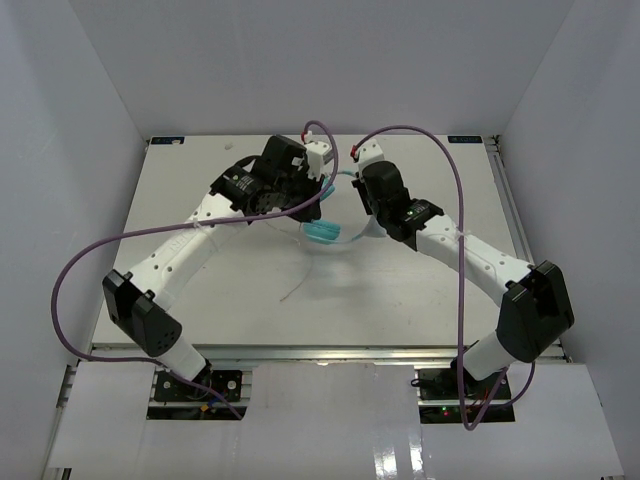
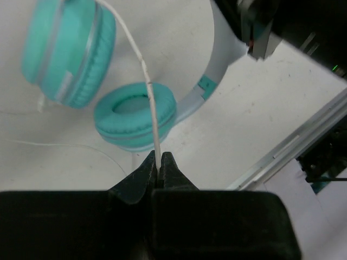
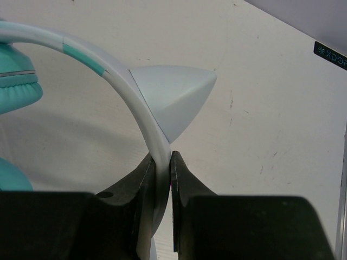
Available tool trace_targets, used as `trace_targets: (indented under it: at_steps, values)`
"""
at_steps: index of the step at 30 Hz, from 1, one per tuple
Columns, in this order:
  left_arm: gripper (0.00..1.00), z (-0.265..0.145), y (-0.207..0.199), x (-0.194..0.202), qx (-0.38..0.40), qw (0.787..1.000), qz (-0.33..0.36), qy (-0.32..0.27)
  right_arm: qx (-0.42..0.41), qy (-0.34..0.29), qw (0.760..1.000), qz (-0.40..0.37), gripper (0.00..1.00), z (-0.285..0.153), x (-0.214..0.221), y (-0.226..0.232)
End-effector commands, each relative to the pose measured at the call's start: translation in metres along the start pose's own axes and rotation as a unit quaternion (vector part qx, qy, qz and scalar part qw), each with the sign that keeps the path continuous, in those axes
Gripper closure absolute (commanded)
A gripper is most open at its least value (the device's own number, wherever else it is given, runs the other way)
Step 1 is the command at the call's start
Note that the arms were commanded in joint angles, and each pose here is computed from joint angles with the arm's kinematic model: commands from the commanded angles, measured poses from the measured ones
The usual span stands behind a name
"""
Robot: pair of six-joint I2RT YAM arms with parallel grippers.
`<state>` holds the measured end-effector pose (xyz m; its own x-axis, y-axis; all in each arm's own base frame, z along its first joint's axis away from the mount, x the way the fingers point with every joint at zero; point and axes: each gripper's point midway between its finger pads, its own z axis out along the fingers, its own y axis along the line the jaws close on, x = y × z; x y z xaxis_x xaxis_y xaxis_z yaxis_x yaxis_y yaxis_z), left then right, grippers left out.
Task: Wrap the headphones
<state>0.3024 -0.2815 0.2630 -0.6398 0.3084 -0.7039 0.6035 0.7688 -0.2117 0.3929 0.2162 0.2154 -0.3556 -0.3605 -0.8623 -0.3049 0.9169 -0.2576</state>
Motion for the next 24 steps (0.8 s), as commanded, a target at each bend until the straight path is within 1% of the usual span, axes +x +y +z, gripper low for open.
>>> trace_targets:
  at_steps: [1,7,12,21,24]
  values:
    - [1.0,-0.024,-0.034,0.01,0.078,0.995,-0.058,-0.025,0.018,-0.089,0.991,0.098,0.92,-0.004,-0.065,-0.022]
    - [1.0,-0.022,-0.044,-0.001,0.106,0.988,-0.088,-0.067,0.003,-0.101,0.985,0.137,0.92,-0.008,-0.08,-0.027]
    - [0.98,-0.013,-0.062,-0.018,0.154,0.976,-0.115,-0.098,-0.014,-0.105,0.981,0.16,0.92,-0.013,-0.089,-0.024]
    - [0.92,0.003,-0.072,-0.016,0.177,0.966,-0.15,-0.114,-0.024,-0.11,0.974,0.194,0.92,-0.013,-0.099,-0.031]
    - [0.91,0.005,-0.073,-0.012,0.179,0.965,-0.154,-0.117,-0.028,-0.109,0.971,0.21,0.92,-0.013,-0.102,-0.037]
